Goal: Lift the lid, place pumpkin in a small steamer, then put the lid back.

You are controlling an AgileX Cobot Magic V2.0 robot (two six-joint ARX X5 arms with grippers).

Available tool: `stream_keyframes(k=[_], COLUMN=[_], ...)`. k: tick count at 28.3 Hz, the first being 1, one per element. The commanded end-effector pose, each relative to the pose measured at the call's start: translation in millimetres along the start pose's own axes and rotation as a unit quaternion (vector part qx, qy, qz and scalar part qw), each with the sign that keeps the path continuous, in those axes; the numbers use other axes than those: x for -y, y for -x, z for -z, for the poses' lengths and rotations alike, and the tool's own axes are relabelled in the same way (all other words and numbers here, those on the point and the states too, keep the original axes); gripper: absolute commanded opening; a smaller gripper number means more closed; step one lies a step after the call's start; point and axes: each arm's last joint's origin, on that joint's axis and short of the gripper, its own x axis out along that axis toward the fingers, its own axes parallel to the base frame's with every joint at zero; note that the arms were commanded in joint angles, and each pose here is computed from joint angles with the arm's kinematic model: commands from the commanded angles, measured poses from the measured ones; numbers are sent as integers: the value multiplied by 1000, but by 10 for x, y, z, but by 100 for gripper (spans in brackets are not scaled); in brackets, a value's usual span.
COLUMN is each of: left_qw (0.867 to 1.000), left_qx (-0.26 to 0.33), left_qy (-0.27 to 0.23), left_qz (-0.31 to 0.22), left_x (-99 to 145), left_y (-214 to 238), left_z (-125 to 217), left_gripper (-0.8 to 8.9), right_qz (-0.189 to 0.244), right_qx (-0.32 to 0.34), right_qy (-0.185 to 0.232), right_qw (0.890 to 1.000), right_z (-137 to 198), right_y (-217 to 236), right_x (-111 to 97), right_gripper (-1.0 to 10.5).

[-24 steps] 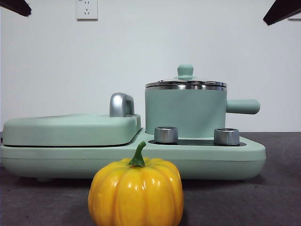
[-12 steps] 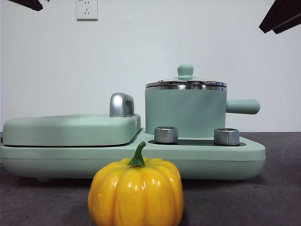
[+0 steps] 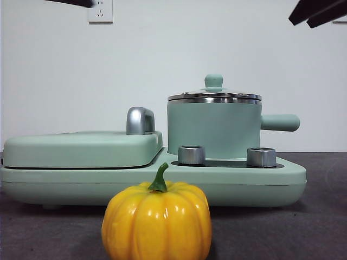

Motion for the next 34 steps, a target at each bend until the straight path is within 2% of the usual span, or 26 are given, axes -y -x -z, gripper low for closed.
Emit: stream_keyframes(k=[1, 9, 17, 23, 29, 34], left_qw=[999, 996, 997, 997, 997, 997], left_qx=[41, 79, 44, 29, 17, 3], left_qy=[12, 45, 45, 22, 0, 3], left_qz=[7, 24, 49, 66, 77, 79], left_x=[-33, -60, -46, 0, 34, 37], left_y=[-217, -880, -1442, -1791, -2054, -2163], left_z=[-94, 32, 134, 178, 252, 346], left_gripper=[302, 303, 308, 308, 308, 308], right_qz=[3, 5, 5, 5, 5, 5], right_qx=[20, 28, 28, 28, 28, 28], right_qy=[-12, -22, -22, -22, -22, -26], right_qw=[1000, 999, 999, 999, 999, 999], right_z=[-75, -90, -89, -89, -89, -89], right_y=[14, 15, 15, 15, 15, 15], right_x=[9, 14, 14, 14, 14, 14], right_gripper=[330, 330, 330, 329, 329, 329])
